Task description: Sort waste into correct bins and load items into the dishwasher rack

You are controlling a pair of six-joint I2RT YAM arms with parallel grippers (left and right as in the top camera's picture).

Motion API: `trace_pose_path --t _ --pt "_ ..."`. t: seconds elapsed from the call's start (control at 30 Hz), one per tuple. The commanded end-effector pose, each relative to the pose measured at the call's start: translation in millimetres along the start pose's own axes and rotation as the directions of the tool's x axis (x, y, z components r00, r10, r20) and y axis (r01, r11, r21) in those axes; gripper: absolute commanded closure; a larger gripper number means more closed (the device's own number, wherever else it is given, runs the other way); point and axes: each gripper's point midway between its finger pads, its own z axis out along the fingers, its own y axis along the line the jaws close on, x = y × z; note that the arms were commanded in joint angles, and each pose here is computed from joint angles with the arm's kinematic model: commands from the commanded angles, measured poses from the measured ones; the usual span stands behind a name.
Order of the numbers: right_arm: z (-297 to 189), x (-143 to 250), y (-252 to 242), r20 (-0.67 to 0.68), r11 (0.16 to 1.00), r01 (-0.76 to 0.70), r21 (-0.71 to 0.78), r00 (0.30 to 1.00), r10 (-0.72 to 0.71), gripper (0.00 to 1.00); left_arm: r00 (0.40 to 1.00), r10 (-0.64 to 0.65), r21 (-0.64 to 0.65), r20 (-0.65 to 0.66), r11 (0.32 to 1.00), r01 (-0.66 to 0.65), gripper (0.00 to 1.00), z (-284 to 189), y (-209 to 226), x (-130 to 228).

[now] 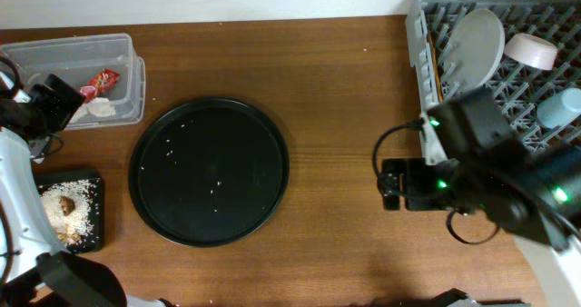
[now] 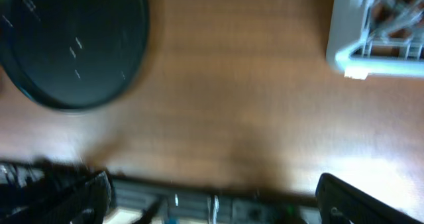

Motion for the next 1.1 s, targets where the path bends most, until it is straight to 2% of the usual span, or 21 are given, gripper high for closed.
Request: trace_pose_path --t 0.0,0.1,0.17,0.27,0.33,0.4,0.57,0.63,0.7,0.8,0.93,1.07 --pt "-16.1 -4.5 -16.1 0.192 0.999 -0.035 -0.027 0.981 0.04 0.02 1.0 -0.01 0.002 0.001 1.0 0.01 0.01 -0.2 0.2 -0.8" --pt "-14.4 -9.6 -32.2 0.398 0.994 -0.074 -0.082 0.912 0.101 0.02 1.0 -0.011 0.002 0.001 1.0 0.011 0.01 -0.2 0.2 -0.8" --pt "-6.4 -5.9 -37.9 0.471 0.99 -0.073 -0.12 0.874 0.121 0.02 1.0 -0.01 0.002 0.001 1.0 0.01 0.01 -0.2 0.2 -0.8" --pt "9.1 1.6 -36.1 0.598 0.985 0.064 -0.159 0.8 0.045 0.02 1.0 -0.01 0.002 0.001 1.0 0.01 0.01 -0.2 0.2 -0.8" --pt "19.6 3.7 -34.8 0.701 0.974 0.175 -0.144 0.713 -0.024 0.01 1.0 -0.011 0.002 0.001 1.0 0.011 0.01 -0.2 0.2 -0.8" --pt "32.1 4.9 -40.8 0.776 0.971 0.216 -0.106 0.628 -0.055 0.02 1.0 -0.01 0.002 0.001 1.0 0.01 0.01 -0.2 0.2 -0.8" --pt "59.8 0.9 -60.0 0.9 0.975 0.217 -0.053 0.434 -0.048 0.02 1.0 -0.011 0.002 0.001 1.0 0.011 0.01 -0.2 0.2 -0.8" --pt "78.0 -2.6 -68.7 0.95 0.974 0.225 -0.035 0.311 -0.038 0.02 1.0 -0.011 0.002 0.001 1.0 0.011 0.01 -0.2 0.3 -0.9" --pt "84.6 -4.9 -72.2 0.963 0.974 0.224 -0.036 0.269 -0.026 0.02 1.0 -0.011 0.002 0.001 1.0 0.011 0.01 -0.2 0.2 -0.8" --pt "90.9 -5.9 -78.6 0.968 0.979 0.201 -0.04 0.252 -0.012 0.02 1.0 -0.01 0.002 0.001 1.0 0.01 0.01 -0.2 0.2 -0.8" --pt "90.5 -9.0 -97.4 0.97 0.995 0.094 -0.014 0.242 -0.009 0.02 1.0 -0.011 0.002 0.001 1.0 0.011 0.0 -0.2 0.3 -0.9" --pt "110.6 -3.8 -122.1 0.948 0.999 -0.037 0.016 0.317 -0.004 0.02 1.0 -0.01 0.002 0.001 1.0 0.01 0.01 -0.2 0.2 -0.8"
